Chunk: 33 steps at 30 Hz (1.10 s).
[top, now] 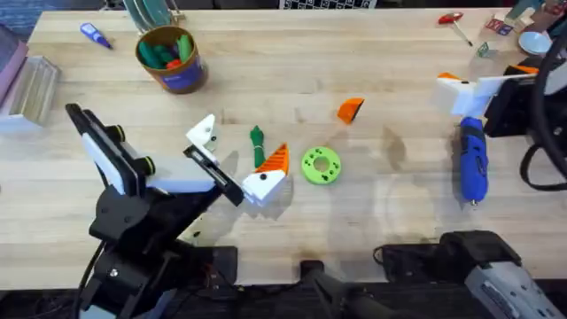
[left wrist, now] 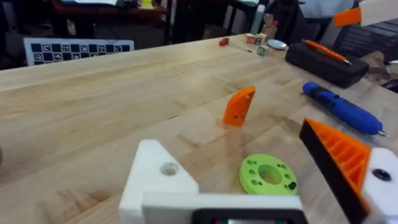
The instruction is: Pick up the gripper from the table and insert it into the empty holder that is missing its gripper. Then pick up a screw, insert it into the mounting hole, and use the screwdriver to tighten it. Finally, clean up the table by picking up the vegetable and placing it into the bucket.
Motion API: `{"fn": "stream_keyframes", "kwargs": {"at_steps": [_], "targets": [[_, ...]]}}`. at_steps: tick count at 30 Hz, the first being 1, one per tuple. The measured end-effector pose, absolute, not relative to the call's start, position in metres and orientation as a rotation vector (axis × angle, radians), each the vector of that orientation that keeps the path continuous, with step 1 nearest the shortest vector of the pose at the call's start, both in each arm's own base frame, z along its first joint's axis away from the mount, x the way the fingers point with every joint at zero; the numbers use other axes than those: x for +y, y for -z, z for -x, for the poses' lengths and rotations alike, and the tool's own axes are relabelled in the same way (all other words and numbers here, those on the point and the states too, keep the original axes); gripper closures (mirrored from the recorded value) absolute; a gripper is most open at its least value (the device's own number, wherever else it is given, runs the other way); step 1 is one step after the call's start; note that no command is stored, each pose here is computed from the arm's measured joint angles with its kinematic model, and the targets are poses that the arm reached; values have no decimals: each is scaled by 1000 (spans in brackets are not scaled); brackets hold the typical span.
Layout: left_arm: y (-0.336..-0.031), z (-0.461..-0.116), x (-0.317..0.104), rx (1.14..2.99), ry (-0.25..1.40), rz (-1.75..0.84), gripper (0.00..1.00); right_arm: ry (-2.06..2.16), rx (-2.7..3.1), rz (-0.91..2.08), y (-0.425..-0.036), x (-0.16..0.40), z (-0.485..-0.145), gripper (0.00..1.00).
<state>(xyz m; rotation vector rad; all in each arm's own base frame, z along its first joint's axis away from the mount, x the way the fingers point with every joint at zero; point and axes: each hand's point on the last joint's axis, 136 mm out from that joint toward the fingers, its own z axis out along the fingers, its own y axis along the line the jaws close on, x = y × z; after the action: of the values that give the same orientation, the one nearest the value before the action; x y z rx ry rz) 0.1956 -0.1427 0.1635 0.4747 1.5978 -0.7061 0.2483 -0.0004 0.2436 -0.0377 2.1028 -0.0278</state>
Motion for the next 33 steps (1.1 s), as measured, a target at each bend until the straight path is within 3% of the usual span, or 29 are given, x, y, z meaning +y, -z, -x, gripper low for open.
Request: {"fn": "stream_keyframes", "kwargs": {"at_steps": [33], "targets": [[-164, -185, -153, 1583, 774, -539, 14, 28, 2100, 38, -244, 0, -249, 10]]}}
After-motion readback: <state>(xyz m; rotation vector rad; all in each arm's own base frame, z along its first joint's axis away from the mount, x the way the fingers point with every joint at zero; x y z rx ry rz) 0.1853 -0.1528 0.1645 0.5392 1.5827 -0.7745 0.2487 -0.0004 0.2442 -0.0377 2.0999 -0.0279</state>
